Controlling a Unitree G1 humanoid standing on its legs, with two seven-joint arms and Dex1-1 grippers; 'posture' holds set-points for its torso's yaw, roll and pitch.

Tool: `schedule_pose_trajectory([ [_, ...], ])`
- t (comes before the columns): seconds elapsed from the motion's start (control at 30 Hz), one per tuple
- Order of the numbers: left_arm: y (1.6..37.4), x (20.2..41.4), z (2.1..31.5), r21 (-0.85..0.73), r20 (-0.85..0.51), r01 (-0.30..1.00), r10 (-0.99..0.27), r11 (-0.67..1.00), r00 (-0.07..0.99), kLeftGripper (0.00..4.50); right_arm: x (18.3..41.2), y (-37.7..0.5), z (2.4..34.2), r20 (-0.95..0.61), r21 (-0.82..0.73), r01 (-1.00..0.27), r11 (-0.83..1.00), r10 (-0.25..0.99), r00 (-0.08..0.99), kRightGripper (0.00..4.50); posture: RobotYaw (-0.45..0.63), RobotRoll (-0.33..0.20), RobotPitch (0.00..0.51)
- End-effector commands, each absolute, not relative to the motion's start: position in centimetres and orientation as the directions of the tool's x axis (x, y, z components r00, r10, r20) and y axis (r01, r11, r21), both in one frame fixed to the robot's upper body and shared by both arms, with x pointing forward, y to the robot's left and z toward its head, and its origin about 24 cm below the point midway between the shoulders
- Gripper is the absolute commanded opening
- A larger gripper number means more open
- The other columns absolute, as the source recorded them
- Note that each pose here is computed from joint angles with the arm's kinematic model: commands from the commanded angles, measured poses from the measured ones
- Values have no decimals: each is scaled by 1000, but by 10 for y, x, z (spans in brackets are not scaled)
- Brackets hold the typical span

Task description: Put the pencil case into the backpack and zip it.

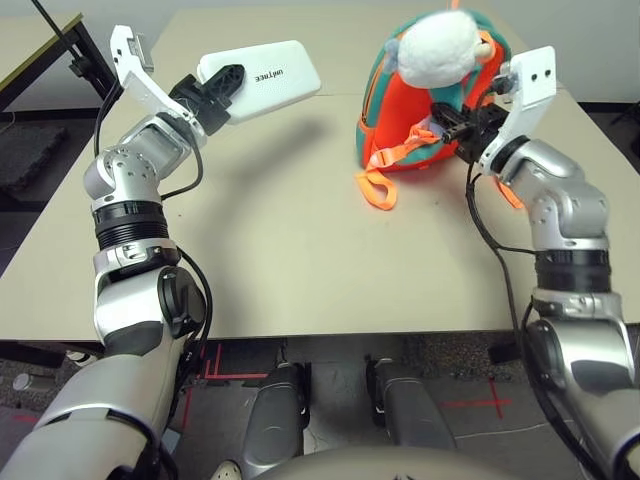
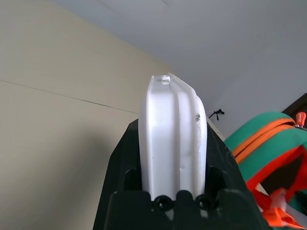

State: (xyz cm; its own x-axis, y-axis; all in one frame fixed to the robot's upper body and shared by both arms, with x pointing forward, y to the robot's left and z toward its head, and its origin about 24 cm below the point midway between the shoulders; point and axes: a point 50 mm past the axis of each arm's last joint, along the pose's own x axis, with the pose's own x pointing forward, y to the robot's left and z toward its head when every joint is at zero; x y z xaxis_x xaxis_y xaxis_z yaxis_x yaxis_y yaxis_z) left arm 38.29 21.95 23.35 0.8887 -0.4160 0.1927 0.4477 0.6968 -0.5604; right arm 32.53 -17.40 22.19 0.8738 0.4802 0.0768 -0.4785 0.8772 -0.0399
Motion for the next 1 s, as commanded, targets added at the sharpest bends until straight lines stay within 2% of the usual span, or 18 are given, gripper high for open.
schedule_pose_trajectory([
  [0.03,218,384,238,-554,226,474,-425,684,877,1274,305,-169,241,145,-60,-502,863,505,851,168,-196,0,117],
  [0.4,211,390,235,-559,223,489,-446,669,867,1274,272,-159,249,125,-49,-504,862,506,853,168,-223,0,121],
  [0.53,210,391,233,-561,220,492,-453,666,864,1274,264,-156,241,92,-27,-506,862,506,858,168,-238,0,122],
  [0.8,206,391,240,-531,248,537,-485,655,838,1274,268,-161,189,-42,19,-470,883,470,882,168,-228,0,119],
  [1.0,206,387,260,-453,302,617,-540,644,785,1274,277,-162,179,-54,7,-464,886,464,884,168,-217,0,118],
])
